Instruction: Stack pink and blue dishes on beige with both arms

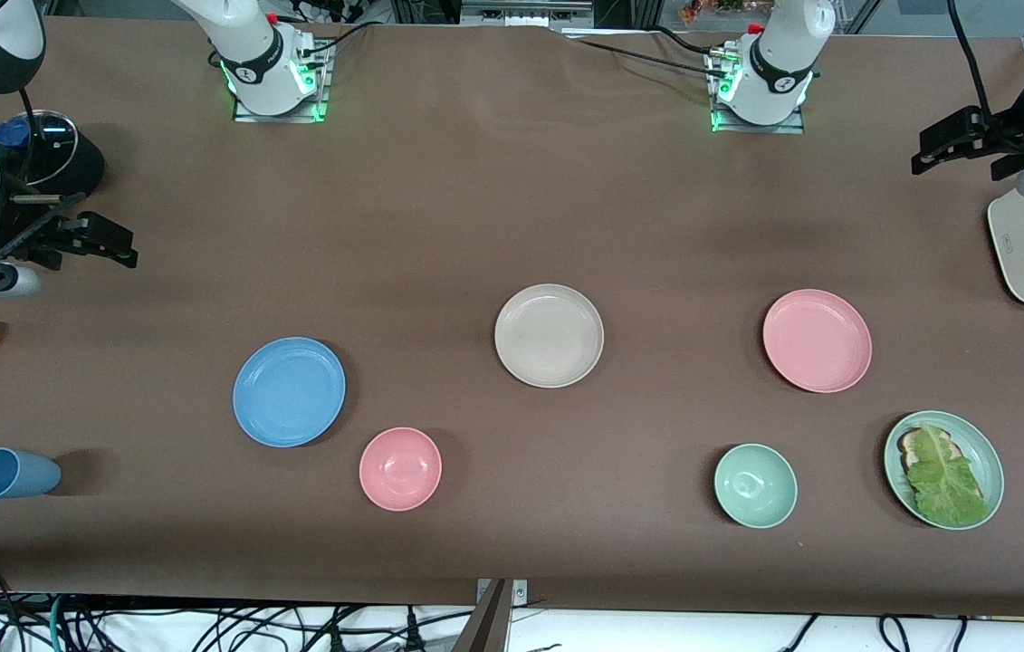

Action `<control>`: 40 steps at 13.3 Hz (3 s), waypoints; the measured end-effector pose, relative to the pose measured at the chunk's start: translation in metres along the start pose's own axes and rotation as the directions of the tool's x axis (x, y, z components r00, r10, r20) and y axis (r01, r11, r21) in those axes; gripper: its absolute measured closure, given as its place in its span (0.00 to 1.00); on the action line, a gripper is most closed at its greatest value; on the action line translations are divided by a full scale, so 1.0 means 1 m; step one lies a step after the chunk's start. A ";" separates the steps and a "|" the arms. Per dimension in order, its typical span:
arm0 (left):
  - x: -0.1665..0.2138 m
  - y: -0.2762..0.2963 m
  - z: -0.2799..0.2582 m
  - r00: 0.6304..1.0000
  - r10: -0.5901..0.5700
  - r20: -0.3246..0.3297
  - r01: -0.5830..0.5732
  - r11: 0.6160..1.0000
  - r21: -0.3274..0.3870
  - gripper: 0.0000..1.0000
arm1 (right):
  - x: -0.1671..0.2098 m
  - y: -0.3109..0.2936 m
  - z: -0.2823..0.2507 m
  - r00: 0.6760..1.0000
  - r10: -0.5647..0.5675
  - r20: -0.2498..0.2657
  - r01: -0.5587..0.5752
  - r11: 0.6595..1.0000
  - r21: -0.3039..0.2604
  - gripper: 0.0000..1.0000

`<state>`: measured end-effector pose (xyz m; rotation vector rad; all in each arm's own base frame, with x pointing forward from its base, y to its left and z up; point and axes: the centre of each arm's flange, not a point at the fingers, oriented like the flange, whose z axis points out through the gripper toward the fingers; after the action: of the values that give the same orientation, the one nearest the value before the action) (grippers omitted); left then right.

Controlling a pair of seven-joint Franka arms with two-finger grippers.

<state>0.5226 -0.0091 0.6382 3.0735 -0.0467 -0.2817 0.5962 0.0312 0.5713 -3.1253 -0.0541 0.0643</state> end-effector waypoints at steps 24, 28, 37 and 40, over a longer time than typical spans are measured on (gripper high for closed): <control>0.014 -0.014 0.016 0.999 -0.028 0.035 0.028 1.000 -0.006 0.00 | 0.001 0.004 -0.001 1.000 0.008 -0.008 -0.008 1.000 0.000 0.00; 0.037 -0.023 0.047 0.994 -0.041 0.098 0.043 0.999 -0.012 0.00 | 0.001 0.004 -0.001 1.000 0.008 -0.008 -0.008 1.000 0.000 0.00; 0.134 -0.031 0.200 0.966 -0.038 0.256 0.046 0.999 -0.026 0.00 | 0.003 0.019 0.000 0.999 0.033 -0.015 -0.033 0.999 0.001 0.00; 0.142 -0.032 0.222 0.956 -0.039 0.289 0.056 0.997 -0.050 0.00 | 0.004 0.015 0.000 0.999 0.028 -0.021 -0.028 1.000 0.002 0.00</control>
<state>0.6222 0.0060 0.3926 2.9525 0.0229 -0.7191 0.6006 0.0159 0.5707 -3.1249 -0.0105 0.0323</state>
